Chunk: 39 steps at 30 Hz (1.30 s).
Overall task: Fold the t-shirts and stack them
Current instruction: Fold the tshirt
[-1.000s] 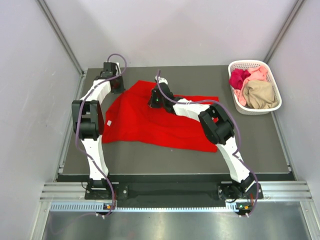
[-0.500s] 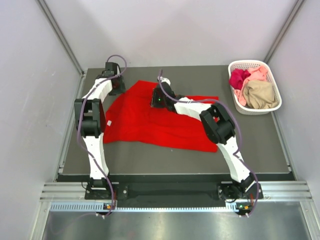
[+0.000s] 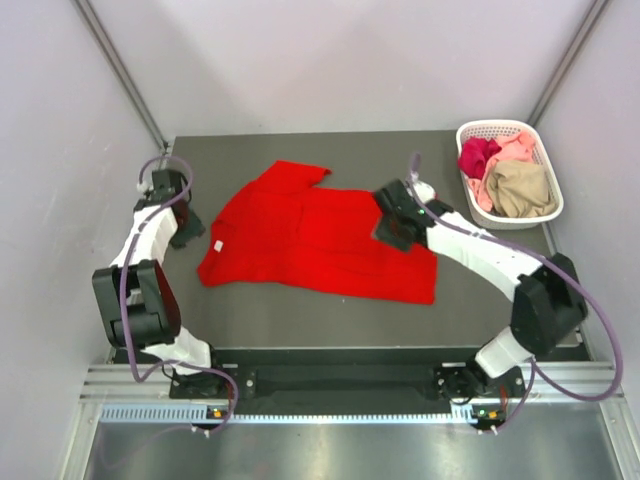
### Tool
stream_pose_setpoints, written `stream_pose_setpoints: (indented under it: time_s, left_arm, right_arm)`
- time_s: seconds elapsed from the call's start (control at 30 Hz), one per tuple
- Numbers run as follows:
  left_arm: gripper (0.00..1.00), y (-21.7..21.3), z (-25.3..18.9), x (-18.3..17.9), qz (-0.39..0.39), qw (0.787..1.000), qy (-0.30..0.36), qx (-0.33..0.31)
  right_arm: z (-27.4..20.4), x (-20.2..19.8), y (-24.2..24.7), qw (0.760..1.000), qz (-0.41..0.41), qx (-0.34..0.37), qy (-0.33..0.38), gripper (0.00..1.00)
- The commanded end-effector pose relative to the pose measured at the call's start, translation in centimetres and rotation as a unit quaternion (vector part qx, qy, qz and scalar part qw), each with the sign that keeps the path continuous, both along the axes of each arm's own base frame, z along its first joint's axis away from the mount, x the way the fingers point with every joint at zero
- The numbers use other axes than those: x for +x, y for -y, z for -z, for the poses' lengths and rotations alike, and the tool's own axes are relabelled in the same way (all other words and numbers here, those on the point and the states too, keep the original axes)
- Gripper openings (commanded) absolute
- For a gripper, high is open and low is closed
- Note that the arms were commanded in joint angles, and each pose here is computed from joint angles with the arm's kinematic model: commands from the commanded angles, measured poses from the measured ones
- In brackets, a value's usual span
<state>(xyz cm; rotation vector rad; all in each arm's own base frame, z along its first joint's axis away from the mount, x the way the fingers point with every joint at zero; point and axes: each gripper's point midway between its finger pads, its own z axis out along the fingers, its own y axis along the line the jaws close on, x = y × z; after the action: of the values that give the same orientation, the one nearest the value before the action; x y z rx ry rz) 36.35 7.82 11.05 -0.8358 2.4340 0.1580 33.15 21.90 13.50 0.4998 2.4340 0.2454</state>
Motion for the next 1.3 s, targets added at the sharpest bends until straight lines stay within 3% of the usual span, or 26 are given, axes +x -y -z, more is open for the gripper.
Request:
stream_pose_setpoints:
  time_s: [0.0,0.2,0.63,0.83,0.97,1.07,1.17,1.27]
  left_arm:
    - [0.48,2.1,2.0,-1.8,-0.016,0.997,0.007,-0.07]
    - [0.44,2.6,3.5,-4.6,-0.039,0.994,-0.019,-0.098]
    - [0.47,0.8,2.9,-9.4,-0.106,0.991,-0.059,-0.046]
    - [0.47,3.3,3.4,-9.4,-0.094,0.988,-0.038,-0.113]
    - [0.47,3.4,4.1,-9.8,-0.099,0.987,-0.046,-0.115]
    - [0.47,3.7,5.1,-10.7,-0.102,0.986,-0.058,-0.121]
    - [0.48,3.6,5.3,-11.0,-0.098,0.987,-0.058,-0.114]
    - [0.48,3.8,4.9,-10.6,-0.089,0.988,-0.041,-0.116]
  right_arm:
    - [4.6,-5.8,7.0,0.989,0.102,-0.065,-0.09,0.46]
    - [7.0,-9.6,11.3,0.977,0.153,-0.097,-0.108,0.46]
    - [10.4,-11.9,15.0,0.964,0.183,-0.149,-0.123,0.45]
    - [10.7,-11.7,15.9,0.962,0.195,-0.157,-0.111,0.31]
    - [10.7,-11.3,16.7,0.961,0.199,-0.162,-0.104,0.17]
    - [10.7,-11.1,16.8,0.964,0.198,-0.15,-0.1,0.15]
    - [10.1,-11.1,16.0,0.971,0.181,-0.124,-0.098,0.15]
    - [8.8,-11.2,15.6,0.974,0.181,-0.103,-0.09,0.26]
